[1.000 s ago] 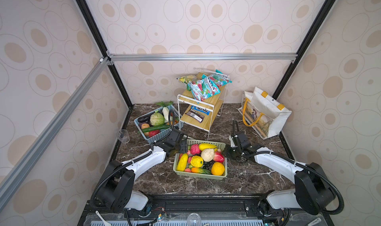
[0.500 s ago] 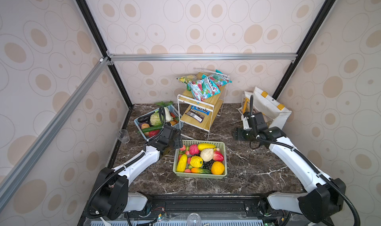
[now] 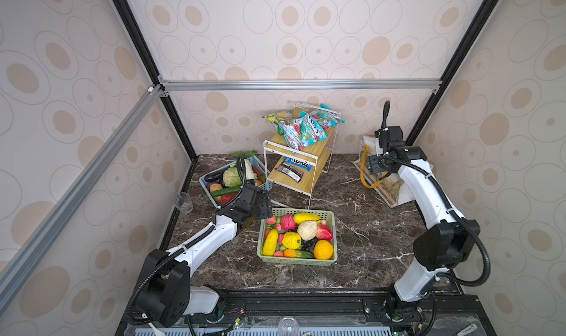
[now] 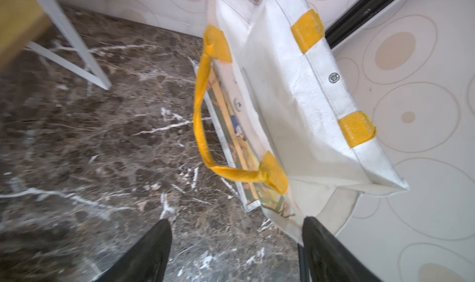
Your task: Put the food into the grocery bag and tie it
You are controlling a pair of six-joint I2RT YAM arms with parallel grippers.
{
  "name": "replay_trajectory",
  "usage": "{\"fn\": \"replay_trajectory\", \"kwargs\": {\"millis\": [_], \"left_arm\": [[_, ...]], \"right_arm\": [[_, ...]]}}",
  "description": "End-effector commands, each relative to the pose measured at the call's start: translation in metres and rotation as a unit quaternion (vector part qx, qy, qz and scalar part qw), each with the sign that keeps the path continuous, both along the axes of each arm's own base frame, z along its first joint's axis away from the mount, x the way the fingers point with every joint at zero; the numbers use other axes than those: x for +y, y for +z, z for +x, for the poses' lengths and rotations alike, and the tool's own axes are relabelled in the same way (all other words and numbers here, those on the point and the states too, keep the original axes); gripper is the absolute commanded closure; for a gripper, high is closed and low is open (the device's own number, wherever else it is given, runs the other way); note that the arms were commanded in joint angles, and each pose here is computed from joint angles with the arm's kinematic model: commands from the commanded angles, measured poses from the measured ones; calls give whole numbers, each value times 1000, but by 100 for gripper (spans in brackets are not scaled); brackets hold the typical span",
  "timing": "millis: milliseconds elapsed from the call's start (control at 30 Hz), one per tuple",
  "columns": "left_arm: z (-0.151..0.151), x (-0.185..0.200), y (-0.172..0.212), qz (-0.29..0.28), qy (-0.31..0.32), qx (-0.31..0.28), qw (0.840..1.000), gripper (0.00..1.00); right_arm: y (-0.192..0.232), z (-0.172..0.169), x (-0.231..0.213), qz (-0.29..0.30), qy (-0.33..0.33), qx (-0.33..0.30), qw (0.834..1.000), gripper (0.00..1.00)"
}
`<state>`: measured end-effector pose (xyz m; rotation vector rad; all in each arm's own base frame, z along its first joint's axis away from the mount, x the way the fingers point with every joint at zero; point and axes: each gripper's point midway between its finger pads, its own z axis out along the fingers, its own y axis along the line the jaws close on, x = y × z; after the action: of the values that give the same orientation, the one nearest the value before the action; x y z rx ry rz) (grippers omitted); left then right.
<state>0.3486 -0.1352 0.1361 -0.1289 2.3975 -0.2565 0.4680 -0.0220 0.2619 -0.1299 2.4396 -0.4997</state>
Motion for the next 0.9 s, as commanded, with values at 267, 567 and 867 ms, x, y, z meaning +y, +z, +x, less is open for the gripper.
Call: {"fn": "replay_trajectory", "kwargs": {"millis": [267,567,867], "left_arm": [[18,-10,7,-2,-18,-4,1000,15],[24,-11,9,4,-24,-7,1000,15],[25,-8,12,0,-23,-12,1000,15]], "right_arm": [[-46,35,-42,-42,-8,60,997,18],[-69,57,-49,-57,-15,75,995,44],[-61,33,-32,-19,-5,97,995,87]]}}
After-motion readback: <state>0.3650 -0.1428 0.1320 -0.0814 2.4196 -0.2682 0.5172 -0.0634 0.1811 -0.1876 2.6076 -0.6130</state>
